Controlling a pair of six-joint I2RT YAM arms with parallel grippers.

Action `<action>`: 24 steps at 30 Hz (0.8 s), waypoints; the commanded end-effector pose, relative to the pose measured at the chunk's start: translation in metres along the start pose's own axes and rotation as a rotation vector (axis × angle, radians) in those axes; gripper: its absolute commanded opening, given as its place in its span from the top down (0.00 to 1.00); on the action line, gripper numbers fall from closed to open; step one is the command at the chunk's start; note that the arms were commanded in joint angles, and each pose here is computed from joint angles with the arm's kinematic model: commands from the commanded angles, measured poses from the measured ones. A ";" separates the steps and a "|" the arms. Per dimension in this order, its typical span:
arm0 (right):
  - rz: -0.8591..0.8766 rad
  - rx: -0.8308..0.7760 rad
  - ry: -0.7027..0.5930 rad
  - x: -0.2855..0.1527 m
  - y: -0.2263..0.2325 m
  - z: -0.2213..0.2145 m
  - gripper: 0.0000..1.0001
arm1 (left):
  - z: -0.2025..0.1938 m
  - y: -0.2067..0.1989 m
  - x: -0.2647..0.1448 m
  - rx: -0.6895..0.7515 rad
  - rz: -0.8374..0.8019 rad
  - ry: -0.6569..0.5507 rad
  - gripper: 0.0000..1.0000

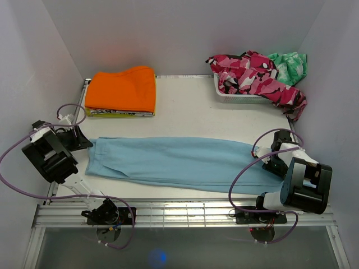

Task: Fold and stack the trousers
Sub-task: Fold the trousers

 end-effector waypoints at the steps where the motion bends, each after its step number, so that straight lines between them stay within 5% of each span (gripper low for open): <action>1: 0.078 0.034 -0.235 0.027 0.017 0.025 0.52 | 0.018 0.002 -0.022 0.067 0.075 -0.103 0.42; 5: 0.070 0.037 -0.264 0.016 0.017 0.026 0.52 | 0.025 -0.010 -0.047 0.155 0.070 -0.116 0.38; 10: 0.083 0.034 -0.290 0.009 0.022 0.029 0.51 | -0.011 -0.026 -0.068 0.291 0.112 0.024 0.40; 24: 0.075 0.036 -0.292 0.001 0.017 0.033 0.49 | -0.082 -0.020 -0.048 0.141 0.177 0.092 0.50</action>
Point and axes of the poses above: each gripper's point midway between its finger pads, its own x axis out along the fingers, its own y axis along the line the jaws close on, z = x × y, the point moved 8 cm from there along -x, back along the fingers, and after that the axes turned 9 degrees about -x, right-handed, at the moved point
